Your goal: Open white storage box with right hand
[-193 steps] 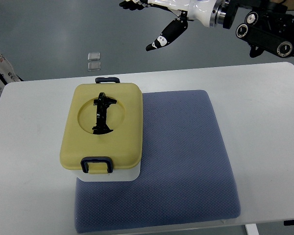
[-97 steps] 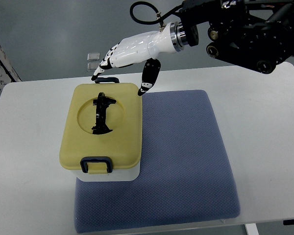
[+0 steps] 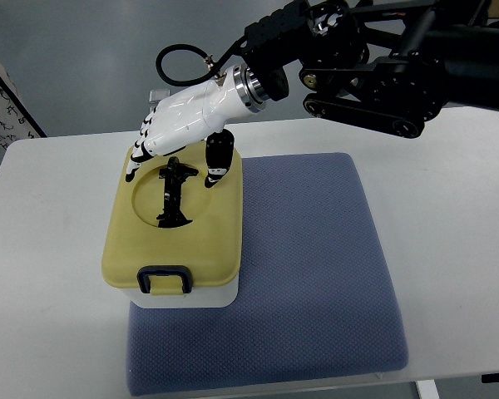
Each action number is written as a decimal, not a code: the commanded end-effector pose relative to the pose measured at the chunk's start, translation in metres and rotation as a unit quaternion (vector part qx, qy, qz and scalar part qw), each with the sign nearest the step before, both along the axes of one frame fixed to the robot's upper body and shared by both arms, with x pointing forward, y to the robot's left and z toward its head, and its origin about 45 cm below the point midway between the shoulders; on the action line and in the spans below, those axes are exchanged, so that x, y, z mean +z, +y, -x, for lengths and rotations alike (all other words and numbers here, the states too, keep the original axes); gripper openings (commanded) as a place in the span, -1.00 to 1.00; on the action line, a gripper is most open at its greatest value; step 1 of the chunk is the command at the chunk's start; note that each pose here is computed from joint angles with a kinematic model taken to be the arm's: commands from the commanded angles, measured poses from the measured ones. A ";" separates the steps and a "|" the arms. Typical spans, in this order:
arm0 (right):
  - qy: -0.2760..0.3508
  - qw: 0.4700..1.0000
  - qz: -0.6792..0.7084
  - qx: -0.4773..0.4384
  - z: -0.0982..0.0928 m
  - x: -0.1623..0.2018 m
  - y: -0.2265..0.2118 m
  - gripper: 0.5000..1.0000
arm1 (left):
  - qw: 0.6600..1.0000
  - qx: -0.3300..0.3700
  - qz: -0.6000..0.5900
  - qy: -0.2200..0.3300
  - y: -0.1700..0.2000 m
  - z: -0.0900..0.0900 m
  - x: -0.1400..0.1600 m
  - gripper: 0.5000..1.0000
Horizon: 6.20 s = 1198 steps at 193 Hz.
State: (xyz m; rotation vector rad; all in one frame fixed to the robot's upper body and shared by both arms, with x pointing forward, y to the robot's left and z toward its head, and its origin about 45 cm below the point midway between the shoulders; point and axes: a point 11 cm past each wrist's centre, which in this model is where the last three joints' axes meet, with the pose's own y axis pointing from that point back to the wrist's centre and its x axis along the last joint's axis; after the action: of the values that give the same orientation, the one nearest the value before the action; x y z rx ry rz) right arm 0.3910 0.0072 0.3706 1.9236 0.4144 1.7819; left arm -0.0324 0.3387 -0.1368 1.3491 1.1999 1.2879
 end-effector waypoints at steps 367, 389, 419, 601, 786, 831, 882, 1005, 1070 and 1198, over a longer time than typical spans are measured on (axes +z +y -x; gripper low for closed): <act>-0.012 0.999 -0.041 -0.025 -0.014 0.027 -0.010 -1.00 | 1.000 0.000 0.001 0.000 0.000 0.000 0.000 1.00; -0.018 0.997 -0.057 -0.046 -0.025 0.036 -0.021 -1.00 | 1.000 0.001 0.000 0.000 0.000 0.000 0.000 1.00; -0.025 0.994 -0.065 -0.080 -0.040 0.042 -0.051 -1.00 | 1.000 0.000 0.000 0.001 0.000 0.000 0.000 1.00; -0.017 0.970 -0.092 -0.224 -0.073 -0.015 -0.191 -1.00 | 1.000 0.001 0.001 0.000 0.000 0.000 0.000 1.00; 0.019 0.958 -0.074 -0.278 -0.069 -0.081 -0.234 -1.00 | 1.000 0.000 0.000 0.000 0.000 0.000 0.000 1.00; 0.012 0.954 -0.075 -0.291 -0.073 -0.076 -0.244 -1.00 | 1.000 0.000 0.000 0.000 0.000 0.000 0.000 1.00; 0.039 0.955 -0.066 -0.286 -0.063 -0.103 -0.239 -1.00 | 1.000 0.000 0.001 0.000 0.000 0.000 0.000 1.00; 0.065 0.961 -0.078 -0.256 -0.049 -0.133 -0.205 -0.83 | 1.000 0.000 0.000 0.000 0.000 0.000 0.000 1.00; 0.073 0.959 -0.081 -0.263 -0.047 -0.138 -0.209 0.71 | 1.000 0.001 0.001 0.000 0.000 0.000 0.000 1.00; 0.365 0.714 -0.395 -0.447 -0.059 -0.134 -0.238 0.71 | 1.000 0.000 0.000 0.001 0.000 0.000 0.000 1.00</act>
State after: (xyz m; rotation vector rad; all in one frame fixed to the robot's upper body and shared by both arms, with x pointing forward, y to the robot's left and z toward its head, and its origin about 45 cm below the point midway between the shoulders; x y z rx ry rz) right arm 0.4466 -0.2214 0.2376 2.5394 -0.8806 0.6524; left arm -0.0327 0.3387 -0.1368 1.3493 1.2004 1.2878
